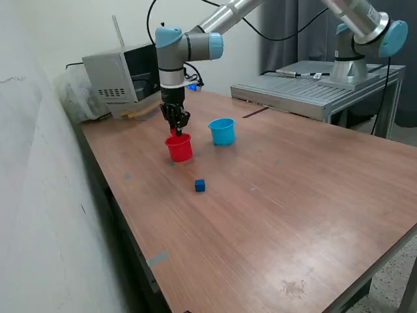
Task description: Place red objects in the red bin, and blue objects in the blue bin.
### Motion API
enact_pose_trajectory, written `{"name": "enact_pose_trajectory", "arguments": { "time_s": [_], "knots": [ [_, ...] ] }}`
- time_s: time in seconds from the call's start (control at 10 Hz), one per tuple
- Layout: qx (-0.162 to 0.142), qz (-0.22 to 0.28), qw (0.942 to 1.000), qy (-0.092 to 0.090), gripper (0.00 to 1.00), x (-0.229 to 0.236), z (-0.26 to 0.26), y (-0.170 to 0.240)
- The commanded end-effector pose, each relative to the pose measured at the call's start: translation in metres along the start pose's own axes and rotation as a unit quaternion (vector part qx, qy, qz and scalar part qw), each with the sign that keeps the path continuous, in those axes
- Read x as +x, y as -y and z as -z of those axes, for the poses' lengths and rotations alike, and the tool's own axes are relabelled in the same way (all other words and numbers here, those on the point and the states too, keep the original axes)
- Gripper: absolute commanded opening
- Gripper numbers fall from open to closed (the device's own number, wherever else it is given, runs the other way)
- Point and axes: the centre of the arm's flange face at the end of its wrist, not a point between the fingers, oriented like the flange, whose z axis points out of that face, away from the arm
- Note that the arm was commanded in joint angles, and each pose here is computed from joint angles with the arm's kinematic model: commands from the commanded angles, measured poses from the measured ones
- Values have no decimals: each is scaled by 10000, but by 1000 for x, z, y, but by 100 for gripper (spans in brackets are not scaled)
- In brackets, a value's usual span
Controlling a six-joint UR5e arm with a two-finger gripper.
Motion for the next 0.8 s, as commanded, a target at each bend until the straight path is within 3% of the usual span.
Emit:
{"name": "enact_pose_trajectory", "arguments": {
  "time_s": [0.0, 0.1, 0.2, 0.3, 0.7],
  "knots": [
    [10, -62, 10000, 8, 0, -11, -5, 0],
    [52, -26, 10000, -17, 0, -5, -9, 1],
    [90, -22, 10000, 2, 100, 1, -10, 1],
    [99, -29, 9999, 11, 100, 5, -10, 0],
    [30, 569, 9984, -46, 100, 98, 2, -20]
  ]
}}
